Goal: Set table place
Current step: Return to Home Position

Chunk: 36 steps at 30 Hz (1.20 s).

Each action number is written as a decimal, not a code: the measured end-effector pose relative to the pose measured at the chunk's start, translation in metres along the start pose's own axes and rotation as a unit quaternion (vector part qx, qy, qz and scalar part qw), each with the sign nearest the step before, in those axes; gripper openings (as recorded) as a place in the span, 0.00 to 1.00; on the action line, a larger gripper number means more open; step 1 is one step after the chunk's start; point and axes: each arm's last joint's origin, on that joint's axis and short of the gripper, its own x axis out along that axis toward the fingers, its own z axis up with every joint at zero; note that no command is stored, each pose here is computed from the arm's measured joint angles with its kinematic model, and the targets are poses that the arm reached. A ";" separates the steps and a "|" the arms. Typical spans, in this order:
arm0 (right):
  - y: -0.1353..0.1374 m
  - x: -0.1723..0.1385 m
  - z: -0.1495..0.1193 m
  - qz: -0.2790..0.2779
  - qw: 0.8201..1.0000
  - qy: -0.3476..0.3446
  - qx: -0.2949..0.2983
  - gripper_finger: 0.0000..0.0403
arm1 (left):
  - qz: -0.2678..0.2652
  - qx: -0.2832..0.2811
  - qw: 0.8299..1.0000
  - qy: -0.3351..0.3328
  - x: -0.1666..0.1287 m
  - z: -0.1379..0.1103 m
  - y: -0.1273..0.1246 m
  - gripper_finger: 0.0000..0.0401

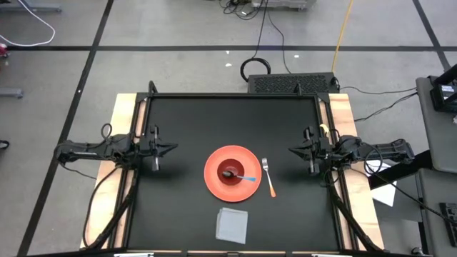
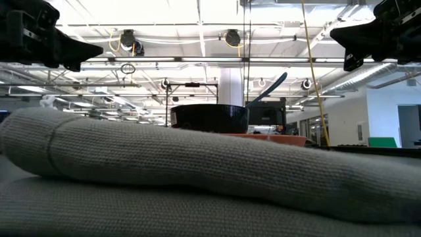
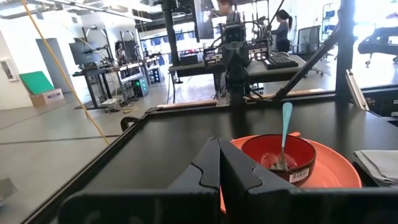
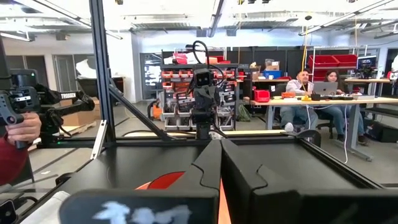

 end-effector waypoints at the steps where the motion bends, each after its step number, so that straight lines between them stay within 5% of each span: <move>1: 0.000 0.000 0.000 0.000 1.000 0.000 0.000 0.00 | 0.000 0.000 1.000 0.001 0.000 0.000 0.000 0.00; 23: 0.000 0.000 0.004 0.000 1.000 -0.019 -0.002 0.00 | -0.003 -0.023 1.000 0.008 0.000 -0.002 0.000 0.06; 36: 0.000 0.000 0.004 -0.001 1.000 -0.022 -0.008 0.00 | 0.002 -0.031 1.000 0.004 0.000 -0.001 0.000 0.01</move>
